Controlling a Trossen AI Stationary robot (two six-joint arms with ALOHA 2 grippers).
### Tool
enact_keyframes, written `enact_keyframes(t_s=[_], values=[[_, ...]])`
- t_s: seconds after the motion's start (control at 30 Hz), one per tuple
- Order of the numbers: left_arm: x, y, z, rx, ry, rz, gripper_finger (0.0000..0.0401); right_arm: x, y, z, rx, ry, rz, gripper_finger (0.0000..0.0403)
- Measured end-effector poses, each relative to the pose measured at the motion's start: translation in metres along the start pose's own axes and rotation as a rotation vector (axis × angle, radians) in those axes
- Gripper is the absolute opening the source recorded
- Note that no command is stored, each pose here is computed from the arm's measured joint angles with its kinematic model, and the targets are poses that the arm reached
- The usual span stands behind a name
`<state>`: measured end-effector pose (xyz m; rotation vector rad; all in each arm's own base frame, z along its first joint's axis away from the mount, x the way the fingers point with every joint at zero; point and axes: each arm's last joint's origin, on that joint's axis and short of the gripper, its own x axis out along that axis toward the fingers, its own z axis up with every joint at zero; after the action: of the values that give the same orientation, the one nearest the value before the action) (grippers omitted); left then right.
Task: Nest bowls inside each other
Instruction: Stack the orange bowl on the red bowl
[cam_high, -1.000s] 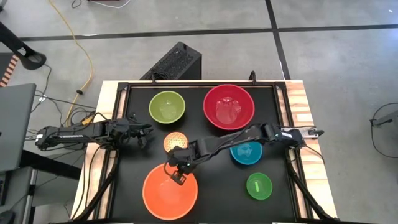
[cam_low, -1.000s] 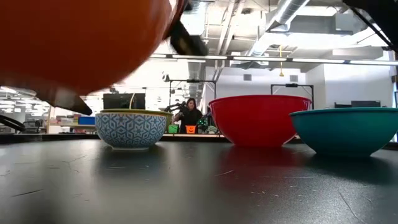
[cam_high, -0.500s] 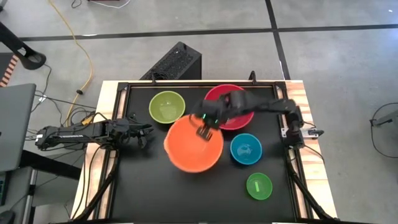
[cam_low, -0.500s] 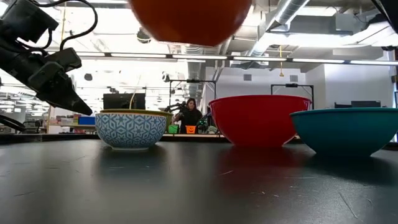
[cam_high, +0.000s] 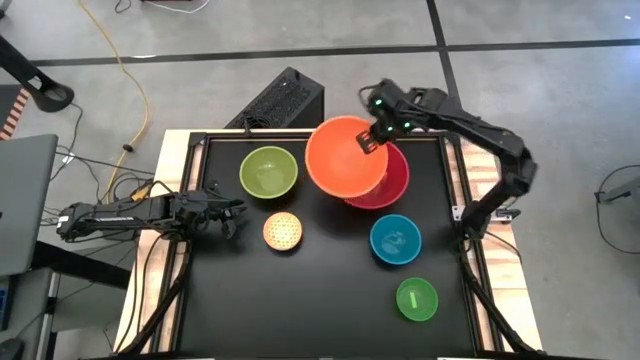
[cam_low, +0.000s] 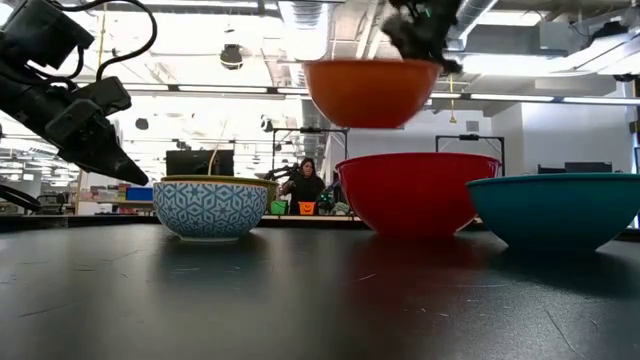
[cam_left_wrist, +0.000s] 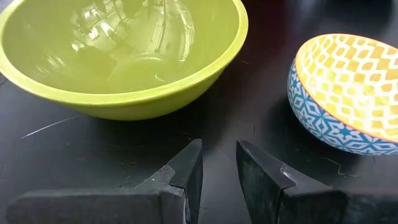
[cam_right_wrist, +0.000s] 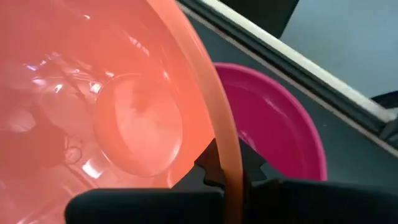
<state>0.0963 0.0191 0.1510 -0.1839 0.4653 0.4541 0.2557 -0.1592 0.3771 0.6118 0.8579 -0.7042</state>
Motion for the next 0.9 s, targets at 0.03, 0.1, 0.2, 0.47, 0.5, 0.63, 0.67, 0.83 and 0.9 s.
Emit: enact_keyframes(t_s=[0.03, 0.1, 0.2, 0.47, 0.5, 0.63, 0.67, 0.83, 0.9], values=[[0.000, 0.000, 0.000, 0.000, 0.000, 0.000, 0.0087, 0.006, -0.010, -0.004, 0.026, 0.004, 0.007, 0.0012], [0.000, 0.000, 0.000, 0.000, 0.000, 0.001, 0.0087, 0.020, -0.028, -0.013, 0.067, 0.030, -0.006, 0.0012], [0.000, 0.000, 0.000, 0.000, 0.000, 0.001, 0.0087, 0.038, -0.048, -0.030, 0.118, 0.081, -0.024, 0.0012], [0.000, 0.000, 0.000, 0.000, 0.000, 0.000, 0.0087, 0.067, -0.066, -0.052, 0.190, 0.096, -0.046, 0.0012], [0.000, 0.000, 0.000, 0.000, 0.000, 0.000, 0.0087, 0.069, -0.066, -0.052, 0.195, 0.104, -0.052, 0.0012], [0.000, 0.000, 0.000, 0.000, 0.000, 0.001, 0.0087, 0.080, -0.064, -0.052, 0.193, 0.128, -0.068, 0.0012], [0.000, 0.000, 0.000, 0.000, 0.000, 0.001, 0.0087, 0.082, -0.063, -0.053, 0.190, 0.135, -0.075, 0.0012], [0.000, 0.000, 0.000, 0.000, 0.000, 0.001, 0.0087, 0.086, -0.061, -0.054, 0.177, 0.137, -0.121, 0.0012], [0.000, 0.000, 0.000, 0.000, 0.000, 0.001, 0.0087, 0.085, -0.061, -0.054, 0.187, 0.135, -0.123, 0.0012]])
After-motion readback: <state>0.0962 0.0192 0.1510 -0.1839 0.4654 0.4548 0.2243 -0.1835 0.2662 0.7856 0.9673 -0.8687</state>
